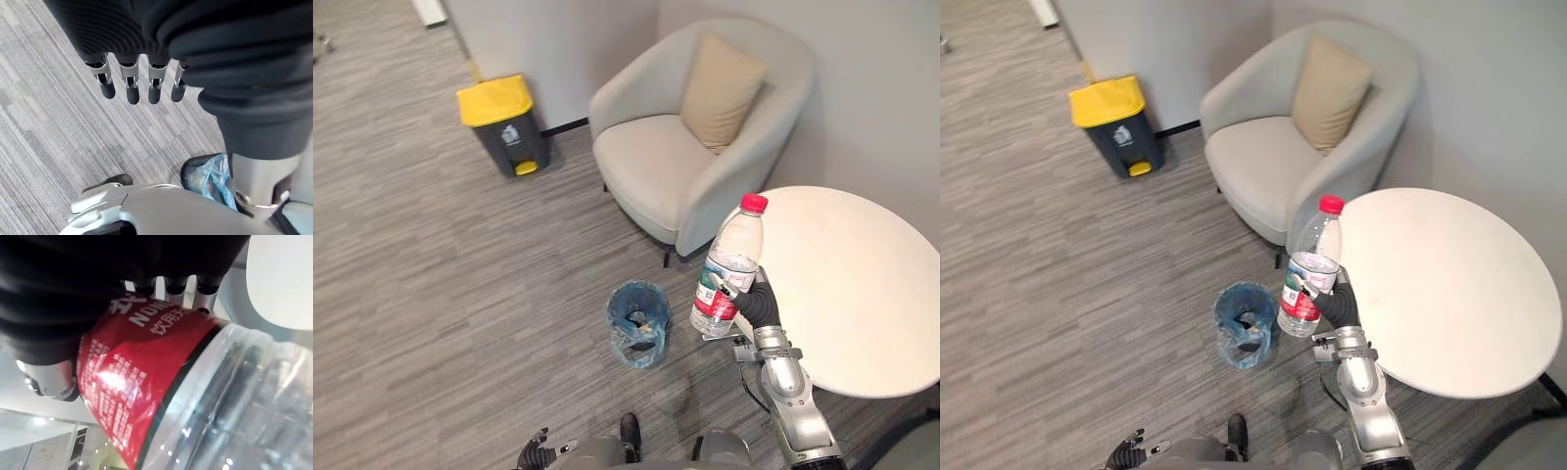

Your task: Gather rubbish on tea table into small bin, then transfer packed bag to large trash can.

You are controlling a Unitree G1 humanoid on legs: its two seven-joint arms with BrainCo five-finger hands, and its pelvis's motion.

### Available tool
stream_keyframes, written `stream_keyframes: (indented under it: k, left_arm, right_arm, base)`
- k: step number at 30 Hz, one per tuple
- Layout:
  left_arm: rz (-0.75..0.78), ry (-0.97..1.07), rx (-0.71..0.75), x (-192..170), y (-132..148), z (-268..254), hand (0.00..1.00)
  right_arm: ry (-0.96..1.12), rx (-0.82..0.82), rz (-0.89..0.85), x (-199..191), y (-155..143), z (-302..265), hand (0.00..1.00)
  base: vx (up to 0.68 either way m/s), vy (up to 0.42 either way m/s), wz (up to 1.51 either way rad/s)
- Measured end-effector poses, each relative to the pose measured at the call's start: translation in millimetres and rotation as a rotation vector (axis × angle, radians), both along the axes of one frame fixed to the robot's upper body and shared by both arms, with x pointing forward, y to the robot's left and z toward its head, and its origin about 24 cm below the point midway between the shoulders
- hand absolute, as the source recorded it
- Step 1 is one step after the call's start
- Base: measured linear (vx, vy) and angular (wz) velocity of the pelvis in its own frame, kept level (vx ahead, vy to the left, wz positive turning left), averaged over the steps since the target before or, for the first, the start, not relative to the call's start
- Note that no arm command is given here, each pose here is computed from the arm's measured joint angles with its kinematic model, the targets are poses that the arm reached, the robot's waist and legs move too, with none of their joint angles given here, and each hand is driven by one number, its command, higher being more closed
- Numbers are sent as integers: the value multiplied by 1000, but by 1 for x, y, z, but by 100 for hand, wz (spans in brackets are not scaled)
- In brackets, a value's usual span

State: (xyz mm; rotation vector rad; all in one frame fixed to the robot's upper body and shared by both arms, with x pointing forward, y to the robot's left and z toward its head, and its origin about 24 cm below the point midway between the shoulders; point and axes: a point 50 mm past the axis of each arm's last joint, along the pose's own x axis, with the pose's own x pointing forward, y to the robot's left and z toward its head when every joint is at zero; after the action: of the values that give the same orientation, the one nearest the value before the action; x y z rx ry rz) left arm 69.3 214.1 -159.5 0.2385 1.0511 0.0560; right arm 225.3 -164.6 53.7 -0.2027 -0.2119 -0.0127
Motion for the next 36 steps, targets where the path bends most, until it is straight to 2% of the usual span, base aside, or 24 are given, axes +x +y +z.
stream_keyframes:
  k: [3, 10, 17, 31, 33, 36]
  left_arm:
    - [1, 5, 8, -2, 6, 1, 0]
    - [23, 2, -21, -4, -1, 0, 0]
    - [26, -33, -30, 8, -6, 1, 0]
    - [6, -7, -8, -1, 0, 1, 0]
    - [0, -20, -7, 4, 0, 2, 0]
    - [-28, -109, 3, 40, 1, 10, 0]
  right_arm:
    - [18, -4, 8, -4, -1, -4, 100]
    - [89, -1, -27, -19, -17, -16, 100]
    - [28, 2, -56, -13, -25, -3, 100]
    - [117, -20, -28, -11, -18, -23, 100]
    - [91, -74, 22, 0, -11, -17, 100]
    - [-34, -127, 68, 28, -3, 12, 100]
  base:
    - [185, -140, 96]
    - [208, -131, 43]
    - [83, 44, 5]
    - [-40, 42, -9]
    - [-84, 18, -3]
    - [-196, 13, 1]
